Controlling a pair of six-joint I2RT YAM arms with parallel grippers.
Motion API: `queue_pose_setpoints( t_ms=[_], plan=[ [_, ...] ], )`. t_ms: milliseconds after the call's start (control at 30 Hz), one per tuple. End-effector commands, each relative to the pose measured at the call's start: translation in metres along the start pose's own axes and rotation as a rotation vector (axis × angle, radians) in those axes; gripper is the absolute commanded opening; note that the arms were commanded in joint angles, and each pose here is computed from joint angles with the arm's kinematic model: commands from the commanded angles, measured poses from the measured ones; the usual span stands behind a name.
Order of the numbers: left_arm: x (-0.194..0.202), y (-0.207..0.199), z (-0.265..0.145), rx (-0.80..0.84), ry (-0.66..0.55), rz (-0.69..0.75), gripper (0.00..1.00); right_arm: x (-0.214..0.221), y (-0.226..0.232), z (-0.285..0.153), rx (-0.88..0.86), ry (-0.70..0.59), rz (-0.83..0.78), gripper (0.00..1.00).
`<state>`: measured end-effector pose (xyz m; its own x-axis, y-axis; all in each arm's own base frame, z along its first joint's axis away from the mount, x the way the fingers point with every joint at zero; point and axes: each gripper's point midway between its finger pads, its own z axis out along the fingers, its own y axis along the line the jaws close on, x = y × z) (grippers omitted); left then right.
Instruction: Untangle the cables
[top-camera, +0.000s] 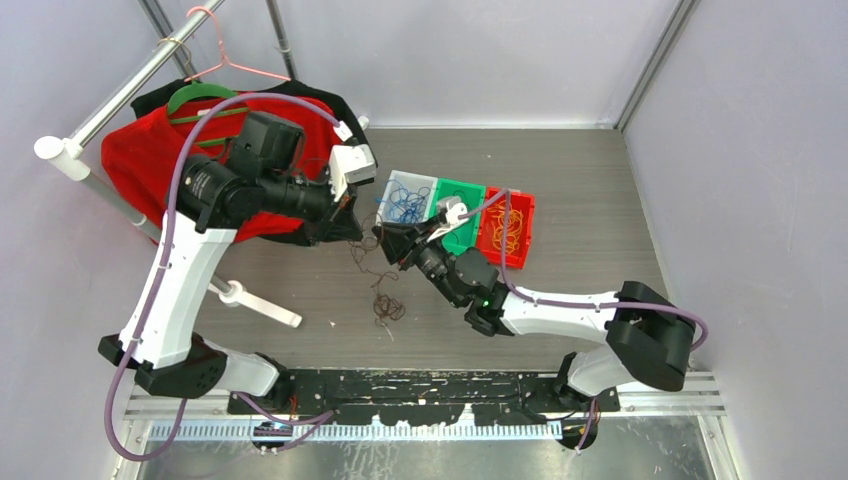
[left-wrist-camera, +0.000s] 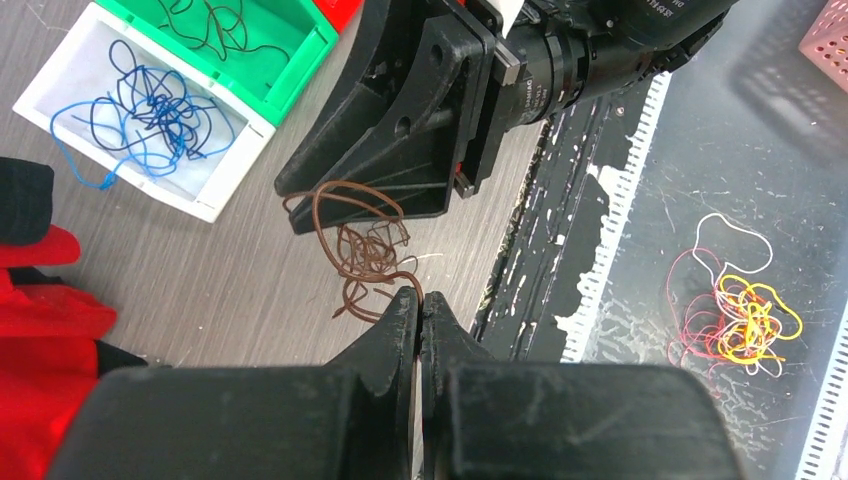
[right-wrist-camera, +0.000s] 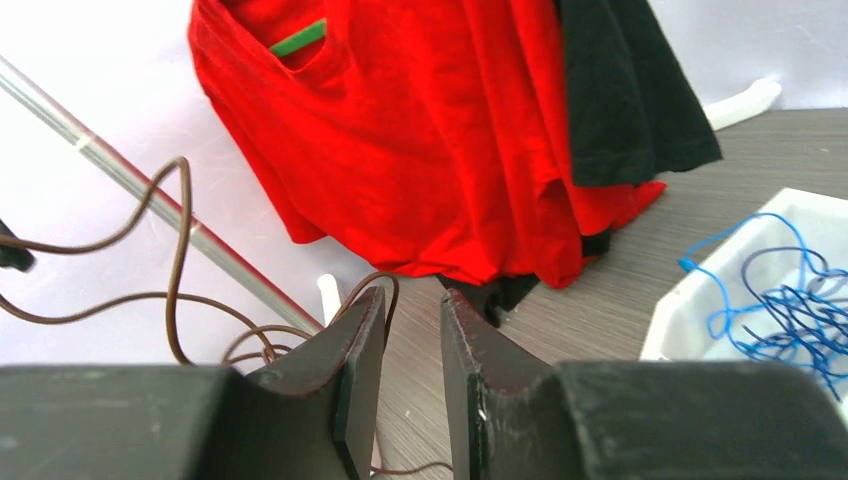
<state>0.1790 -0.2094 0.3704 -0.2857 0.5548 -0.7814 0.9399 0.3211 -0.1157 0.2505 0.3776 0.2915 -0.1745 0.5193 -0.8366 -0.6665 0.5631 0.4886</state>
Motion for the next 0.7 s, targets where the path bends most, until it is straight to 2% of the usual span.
queue_pose_setpoints(
  t_ms=[0,200,667],
  plan=[
    [-0.013,-0.005,-0.011,-0.007,-0.053,0.048,0.0,-0.023,-0.005,-0.01,0.035,-0.059,-0.016,0.31],
    [-0.013,-0.001,-0.013,-0.03,-0.048,0.061,0.0,-0.025,-0.035,-0.03,0.159,-0.034,-0.119,0.17],
    [-0.004,0.043,-0.012,-0.27,0.035,0.173,0.0,-0.057,-0.069,-0.075,0.296,-0.006,-0.351,0.14]
  ],
)
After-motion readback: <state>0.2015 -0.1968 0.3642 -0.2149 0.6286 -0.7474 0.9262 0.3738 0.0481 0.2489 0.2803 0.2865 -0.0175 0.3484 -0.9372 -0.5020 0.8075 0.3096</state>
